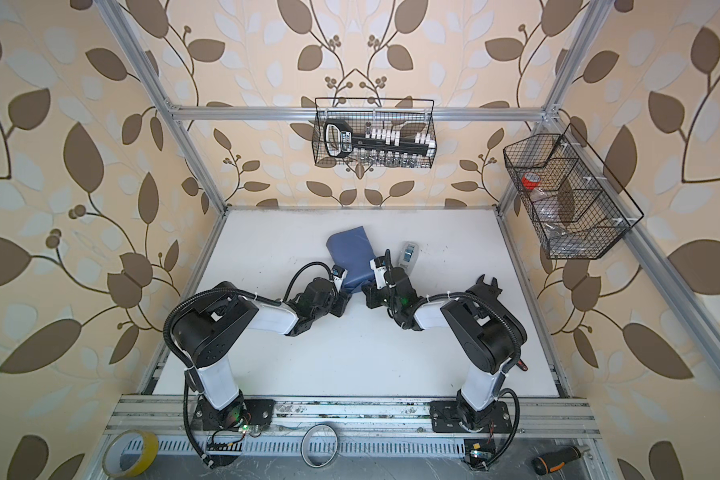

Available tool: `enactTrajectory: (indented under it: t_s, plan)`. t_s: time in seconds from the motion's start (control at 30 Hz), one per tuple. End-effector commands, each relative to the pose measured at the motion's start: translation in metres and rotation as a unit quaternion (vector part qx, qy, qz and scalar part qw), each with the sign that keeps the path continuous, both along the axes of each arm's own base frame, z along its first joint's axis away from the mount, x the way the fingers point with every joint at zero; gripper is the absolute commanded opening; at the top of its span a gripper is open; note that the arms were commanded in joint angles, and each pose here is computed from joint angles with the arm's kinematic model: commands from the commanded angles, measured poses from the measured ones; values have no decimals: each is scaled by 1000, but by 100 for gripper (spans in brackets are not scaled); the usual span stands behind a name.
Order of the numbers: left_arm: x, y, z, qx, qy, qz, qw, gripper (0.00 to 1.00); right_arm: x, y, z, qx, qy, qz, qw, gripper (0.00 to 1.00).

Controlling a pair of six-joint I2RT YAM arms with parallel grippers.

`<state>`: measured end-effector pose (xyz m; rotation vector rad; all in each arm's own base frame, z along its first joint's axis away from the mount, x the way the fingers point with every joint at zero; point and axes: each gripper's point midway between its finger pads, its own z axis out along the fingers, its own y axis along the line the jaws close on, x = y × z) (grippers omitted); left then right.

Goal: Wrap the gift box in paper

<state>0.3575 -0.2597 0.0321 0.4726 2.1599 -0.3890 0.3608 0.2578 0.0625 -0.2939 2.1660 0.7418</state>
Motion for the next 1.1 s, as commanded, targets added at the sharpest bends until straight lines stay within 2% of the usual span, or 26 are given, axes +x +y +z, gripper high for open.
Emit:
enactTrajectory:
  t_s: [0.0,0.2,0.53,0.83,0.97,1.07]
  plan:
    - [11,-3,25,-19,-28,4,999,50,-11,-6,13,14,-17,9,1000,13]
    - [8,-3,31,-32,-25,6,999,54,-17,-29,8,1,-10,-32,999,13]
    - [-7,-4,29,-68,2,2,998,64,4,-2,3,10,-8,-19,1000,13]
    - [-34,0,29,-113,40,-4,993,72,33,4,-1,16,-6,-26,1000,12]
    - [-41,7,41,-131,39,7,991,75,19,1,3,28,3,-16,999,13]
    - [-40,18,58,-142,35,42,988,77,3,-9,25,32,-12,-11,999,14]
